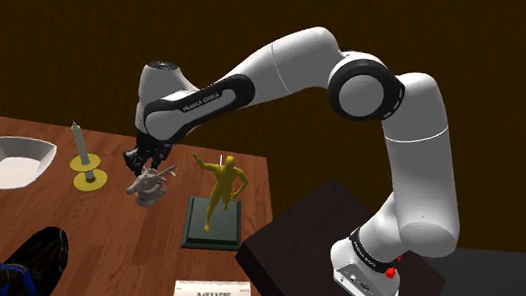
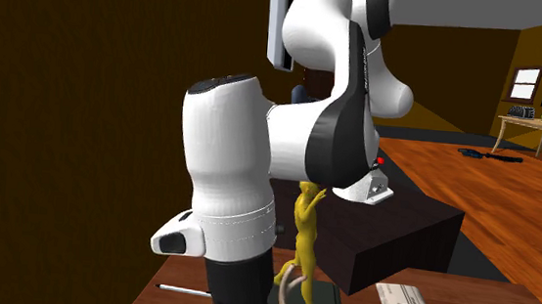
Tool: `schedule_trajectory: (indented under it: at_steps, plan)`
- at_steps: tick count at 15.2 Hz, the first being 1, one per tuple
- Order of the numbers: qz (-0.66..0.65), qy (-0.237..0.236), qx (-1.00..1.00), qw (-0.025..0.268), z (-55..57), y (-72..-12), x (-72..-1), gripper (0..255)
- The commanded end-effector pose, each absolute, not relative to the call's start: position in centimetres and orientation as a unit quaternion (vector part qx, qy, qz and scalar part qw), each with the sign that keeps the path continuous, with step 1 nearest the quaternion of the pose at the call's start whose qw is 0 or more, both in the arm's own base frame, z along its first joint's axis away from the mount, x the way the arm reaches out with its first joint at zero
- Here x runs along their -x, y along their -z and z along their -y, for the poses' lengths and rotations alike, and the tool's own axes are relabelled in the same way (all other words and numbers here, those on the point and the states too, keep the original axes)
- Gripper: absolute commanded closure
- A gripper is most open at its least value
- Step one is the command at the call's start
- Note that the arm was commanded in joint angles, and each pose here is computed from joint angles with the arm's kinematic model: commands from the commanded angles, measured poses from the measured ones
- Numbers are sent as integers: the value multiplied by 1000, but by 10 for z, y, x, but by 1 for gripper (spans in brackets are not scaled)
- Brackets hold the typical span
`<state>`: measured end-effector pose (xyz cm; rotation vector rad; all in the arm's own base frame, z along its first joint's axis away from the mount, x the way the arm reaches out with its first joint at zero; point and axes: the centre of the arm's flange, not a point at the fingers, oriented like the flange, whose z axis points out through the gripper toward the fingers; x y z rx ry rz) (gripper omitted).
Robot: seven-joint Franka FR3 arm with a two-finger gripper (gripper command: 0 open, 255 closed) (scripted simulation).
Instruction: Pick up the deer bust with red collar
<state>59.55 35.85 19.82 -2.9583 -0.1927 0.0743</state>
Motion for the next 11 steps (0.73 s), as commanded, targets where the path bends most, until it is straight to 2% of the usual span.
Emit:
schedule_trajectory:
  at_steps: [1,11]
  plan:
    - [65,-25,994,88,-359,-211,-595,255]
    - [65,-25,994,88,-359,-254,-595,255]
